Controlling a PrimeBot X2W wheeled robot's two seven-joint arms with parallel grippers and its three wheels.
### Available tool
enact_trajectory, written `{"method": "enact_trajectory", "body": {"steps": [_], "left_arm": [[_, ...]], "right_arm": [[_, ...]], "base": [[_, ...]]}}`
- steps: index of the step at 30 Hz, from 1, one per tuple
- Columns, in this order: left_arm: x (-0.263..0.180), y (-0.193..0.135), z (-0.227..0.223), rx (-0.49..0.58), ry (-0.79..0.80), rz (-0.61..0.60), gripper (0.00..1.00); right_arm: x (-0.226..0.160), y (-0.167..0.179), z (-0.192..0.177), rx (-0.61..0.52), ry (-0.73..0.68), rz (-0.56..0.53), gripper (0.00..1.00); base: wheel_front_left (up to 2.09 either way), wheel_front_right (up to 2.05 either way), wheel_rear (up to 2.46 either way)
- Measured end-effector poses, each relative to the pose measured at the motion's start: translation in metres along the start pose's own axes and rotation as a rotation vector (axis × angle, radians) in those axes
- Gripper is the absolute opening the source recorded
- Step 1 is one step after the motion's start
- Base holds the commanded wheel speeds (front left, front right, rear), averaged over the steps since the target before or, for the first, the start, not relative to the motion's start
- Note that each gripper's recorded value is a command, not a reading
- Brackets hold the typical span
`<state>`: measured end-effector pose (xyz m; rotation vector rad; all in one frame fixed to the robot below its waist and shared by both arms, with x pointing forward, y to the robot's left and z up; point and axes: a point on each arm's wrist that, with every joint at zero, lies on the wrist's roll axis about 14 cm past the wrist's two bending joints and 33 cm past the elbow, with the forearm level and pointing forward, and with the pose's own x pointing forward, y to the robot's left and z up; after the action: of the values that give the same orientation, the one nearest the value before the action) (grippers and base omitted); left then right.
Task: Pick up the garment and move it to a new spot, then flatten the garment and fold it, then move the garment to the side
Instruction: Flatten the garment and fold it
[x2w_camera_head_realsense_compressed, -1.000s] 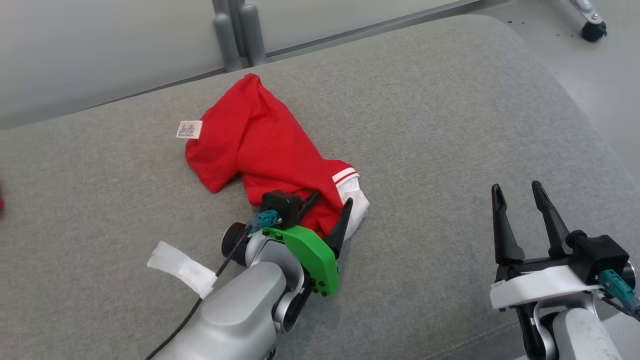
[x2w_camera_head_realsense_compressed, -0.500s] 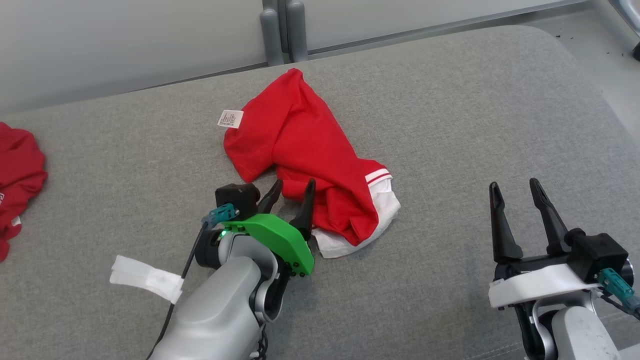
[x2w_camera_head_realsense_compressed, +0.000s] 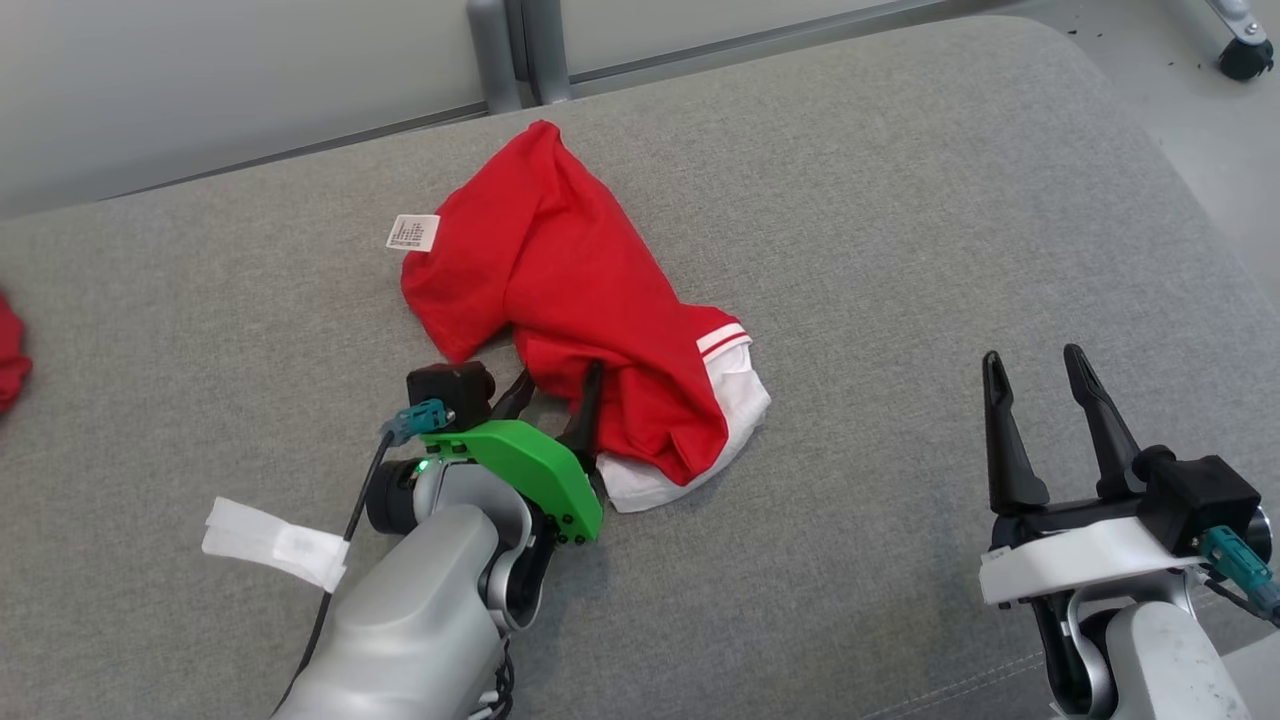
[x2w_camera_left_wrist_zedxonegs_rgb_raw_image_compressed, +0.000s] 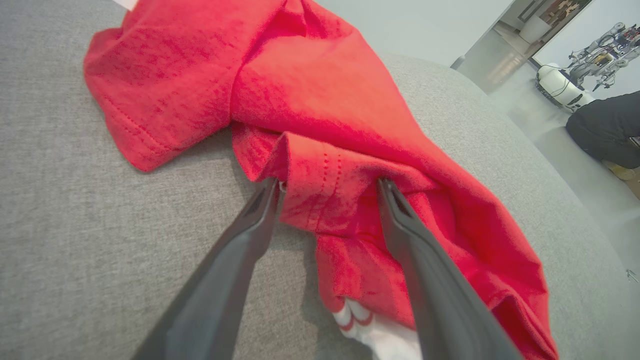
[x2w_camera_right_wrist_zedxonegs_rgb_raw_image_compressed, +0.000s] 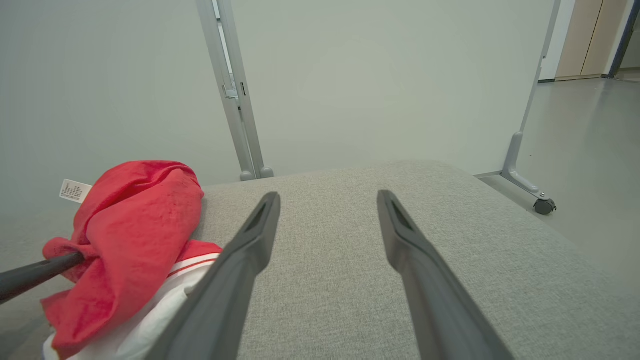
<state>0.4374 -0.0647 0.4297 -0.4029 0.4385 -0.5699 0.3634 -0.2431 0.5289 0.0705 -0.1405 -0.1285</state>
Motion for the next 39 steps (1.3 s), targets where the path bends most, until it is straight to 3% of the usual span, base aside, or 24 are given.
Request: {"method": "enact_trajectory", "body": {"steps": [2,5,13,24,34,39], "left_arm": [[0.002,-0.004,0.002,0.002,-0.004,-0.017,0.96],[0.003,-0.010,0.005,0.003,-0.013,-0.038,0.00],[0.000,-0.003,0.027,0.005,-0.081,-0.012,0.00],[-0.035,0.033,0.107,0.101,-0.329,0.109,0.00],[-0.115,0.107,0.119,0.192,-0.426,0.383,0.00],[-0.148,0.142,0.096,0.204,-0.380,0.503,0.00]], "right_arm": [[-0.001,-0.002,-0.001,-0.001,0.002,-0.005,1.00],[-0.001,-0.003,0.000,-0.002,0.002,-0.008,1.00],[0.003,0.001,0.003,0.000,-0.011,0.003,1.00],[0.013,0.032,0.000,0.029,-0.014,0.093,1.00],[0.017,0.065,0.001,0.054,-0.020,0.185,1.00],[0.017,0.078,-0.001,0.057,-0.016,0.222,1.00]], "base": [[0.00,0.00,0.00],[0.00,0.00,0.00],[0.00,0.00,0.00],[0.00,0.00,0.00],[0.00,0.00,0.00],[0.00,0.00,0.00]]}}
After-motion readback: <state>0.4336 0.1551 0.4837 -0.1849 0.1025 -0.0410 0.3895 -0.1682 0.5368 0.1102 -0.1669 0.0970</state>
